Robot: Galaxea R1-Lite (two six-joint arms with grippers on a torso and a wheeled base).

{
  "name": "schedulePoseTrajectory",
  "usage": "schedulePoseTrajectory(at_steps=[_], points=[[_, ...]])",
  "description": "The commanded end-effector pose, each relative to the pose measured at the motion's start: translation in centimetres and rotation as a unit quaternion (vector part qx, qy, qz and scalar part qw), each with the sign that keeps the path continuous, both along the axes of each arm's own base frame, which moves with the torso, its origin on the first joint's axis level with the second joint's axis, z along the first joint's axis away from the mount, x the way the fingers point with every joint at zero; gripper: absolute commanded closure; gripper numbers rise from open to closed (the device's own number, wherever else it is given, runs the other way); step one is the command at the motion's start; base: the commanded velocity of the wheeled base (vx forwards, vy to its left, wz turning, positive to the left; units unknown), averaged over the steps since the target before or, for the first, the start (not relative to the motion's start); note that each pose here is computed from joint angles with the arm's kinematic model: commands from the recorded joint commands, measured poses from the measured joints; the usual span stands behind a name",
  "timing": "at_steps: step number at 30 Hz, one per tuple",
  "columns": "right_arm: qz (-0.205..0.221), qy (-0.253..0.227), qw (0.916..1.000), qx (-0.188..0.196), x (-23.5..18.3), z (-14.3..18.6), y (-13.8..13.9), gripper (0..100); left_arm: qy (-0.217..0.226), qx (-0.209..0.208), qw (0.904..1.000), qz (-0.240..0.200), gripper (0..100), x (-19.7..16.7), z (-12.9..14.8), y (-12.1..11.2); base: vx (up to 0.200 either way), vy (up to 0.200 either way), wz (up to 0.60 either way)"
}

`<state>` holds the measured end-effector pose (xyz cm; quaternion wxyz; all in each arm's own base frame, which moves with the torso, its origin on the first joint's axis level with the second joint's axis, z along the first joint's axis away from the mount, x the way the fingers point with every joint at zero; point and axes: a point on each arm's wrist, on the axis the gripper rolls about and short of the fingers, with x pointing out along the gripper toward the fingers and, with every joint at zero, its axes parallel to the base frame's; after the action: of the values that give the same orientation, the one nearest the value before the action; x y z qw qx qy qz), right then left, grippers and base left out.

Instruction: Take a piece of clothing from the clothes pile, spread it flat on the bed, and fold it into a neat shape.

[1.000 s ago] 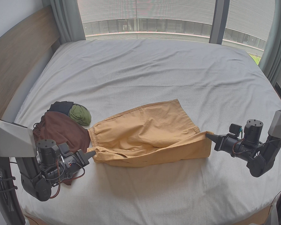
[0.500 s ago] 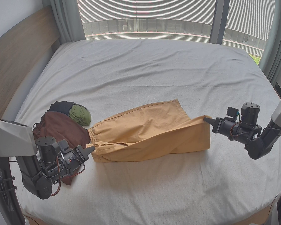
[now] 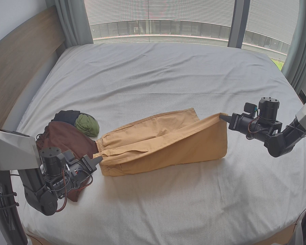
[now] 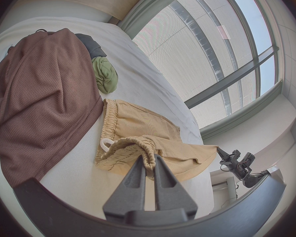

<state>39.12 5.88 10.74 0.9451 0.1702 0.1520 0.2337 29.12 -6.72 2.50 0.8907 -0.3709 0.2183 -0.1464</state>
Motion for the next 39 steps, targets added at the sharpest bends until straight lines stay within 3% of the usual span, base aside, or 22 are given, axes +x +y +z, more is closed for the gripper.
schedulePoseTrajectory(at_steps=[1,24,32,39], points=[[0.003,-0.01,0.9999,0.001,1.2,0.3,0.4,100,-0.001,-0.001,1.0,0.002,100,0.2,-0.1,0.0,0.0,0.0,0.0],[0.016,-0.028,0.9995,0.0,5.2,2.1,2.0,100,0.0,-0.013,0.9998,0.018,100,0.9,-0.3,-0.1,0.0,0.0,0.0],[0.021,-0.032,0.9993,0.0,5.9,3.1,2.7,100,-0.005,-0.017,0.999,0.042,100,1.6,-0.3,-0.2,0.0,0.0,0.0],[0.025,-0.03,0.9992,-0.001,6.9,2.4,3.3,100,-0.003,-0.022,0.9986,0.047,100,1.9,-0.6,-0.1,0.0,0.0,0.0]])
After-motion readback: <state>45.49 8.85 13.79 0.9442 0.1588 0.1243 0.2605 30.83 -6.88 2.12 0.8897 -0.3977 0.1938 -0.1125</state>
